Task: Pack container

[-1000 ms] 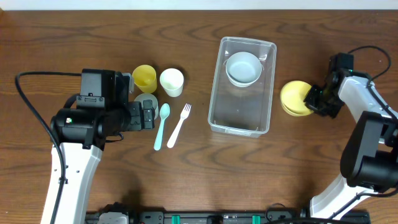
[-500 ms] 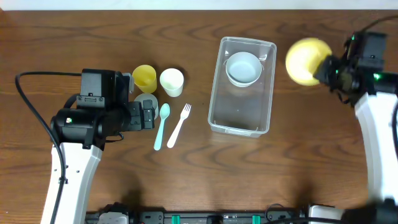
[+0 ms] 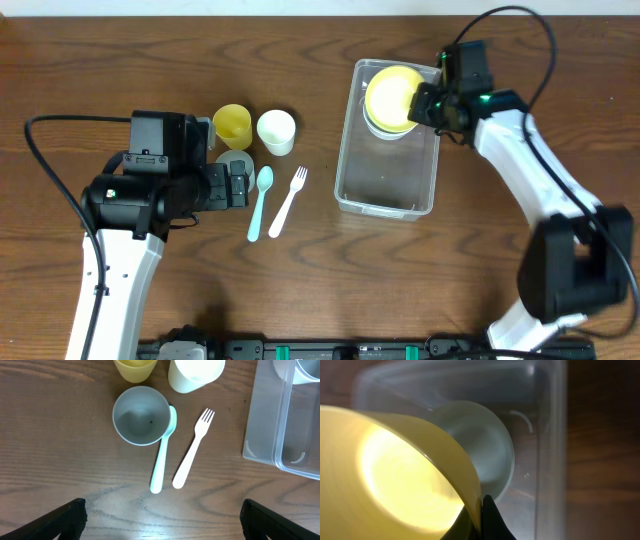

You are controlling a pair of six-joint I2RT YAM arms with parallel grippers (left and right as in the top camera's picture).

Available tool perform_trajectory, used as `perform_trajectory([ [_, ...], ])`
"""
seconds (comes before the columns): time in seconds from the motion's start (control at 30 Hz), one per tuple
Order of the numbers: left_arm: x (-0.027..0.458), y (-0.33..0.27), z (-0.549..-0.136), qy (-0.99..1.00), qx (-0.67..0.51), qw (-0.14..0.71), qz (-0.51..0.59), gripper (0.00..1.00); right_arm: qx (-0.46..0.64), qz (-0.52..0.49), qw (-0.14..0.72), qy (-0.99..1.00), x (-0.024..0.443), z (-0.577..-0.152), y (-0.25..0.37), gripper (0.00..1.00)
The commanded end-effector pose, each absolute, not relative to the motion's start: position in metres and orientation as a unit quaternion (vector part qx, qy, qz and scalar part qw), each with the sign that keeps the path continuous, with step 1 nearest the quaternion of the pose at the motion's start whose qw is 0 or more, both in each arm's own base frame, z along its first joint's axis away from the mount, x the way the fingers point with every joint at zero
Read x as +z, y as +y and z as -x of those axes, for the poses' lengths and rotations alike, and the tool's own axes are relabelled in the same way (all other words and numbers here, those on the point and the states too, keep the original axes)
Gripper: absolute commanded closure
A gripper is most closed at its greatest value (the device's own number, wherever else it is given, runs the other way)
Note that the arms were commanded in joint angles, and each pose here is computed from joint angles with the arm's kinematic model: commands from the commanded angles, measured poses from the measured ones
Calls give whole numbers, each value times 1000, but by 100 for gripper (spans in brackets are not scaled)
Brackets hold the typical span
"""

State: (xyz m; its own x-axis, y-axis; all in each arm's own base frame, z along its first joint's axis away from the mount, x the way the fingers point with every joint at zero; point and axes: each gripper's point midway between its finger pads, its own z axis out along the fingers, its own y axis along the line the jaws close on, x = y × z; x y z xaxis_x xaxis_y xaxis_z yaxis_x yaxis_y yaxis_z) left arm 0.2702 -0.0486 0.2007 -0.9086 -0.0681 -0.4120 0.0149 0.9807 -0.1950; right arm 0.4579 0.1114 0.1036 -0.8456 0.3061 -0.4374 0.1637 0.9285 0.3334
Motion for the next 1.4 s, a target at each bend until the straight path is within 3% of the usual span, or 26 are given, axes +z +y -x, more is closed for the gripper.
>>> perform_trajectory([
  [0.0, 205, -46, -273, 971, -91, 219, 14, 2, 160, -133, 245, 947, 89, -468, 117, 99],
  [0.03, 205, -46, -273, 971, -91, 220, 14, 2, 160, -133, 244, 947, 85, -469, 117, 98],
  [0.07, 205, -46, -273, 971, -91, 220, 14, 2, 164, -133, 245, 946, 84, -471, 117, 84],
  [0.13, 205, -46, -273, 971, -91, 220, 14, 2, 182, -110, 254, 944, 91, -475, 125, 68],
  [0.37, 205, -46, -273, 971, -91, 220, 14, 2, 209, -71, 321, 921, 191, -465, 117, 59],
  [0.53, 205, -46, -273, 971, -91, 220, 14, 2, 156, -140, 350, 913, 249, -427, 45, 53],
  [0.67, 205, -46, -273, 971, -91, 220, 14, 2, 82, -237, 324, 912, 247, -390, -36, 42],
  [0.83, 208, -48, -278, 967, -105, 228, 44, 2, 39, -342, 248, 905, 210, -353, -109, 10],
  [0.9, 208, -48, -279, 966, -110, 226, 65, 2, 33, -369, 224, 902, 196, -343, -125, 2],
  [1.23, 220, -47, -292, 956, -114, 255, 84, 1, 27, -425, 160, 890, 152, -326, -153, 1],
  [1.37, 235, -25, -304, 950, -83, 262, 150, 5, 27, -426, 158, 890, 151, -326, -153, 1],
])
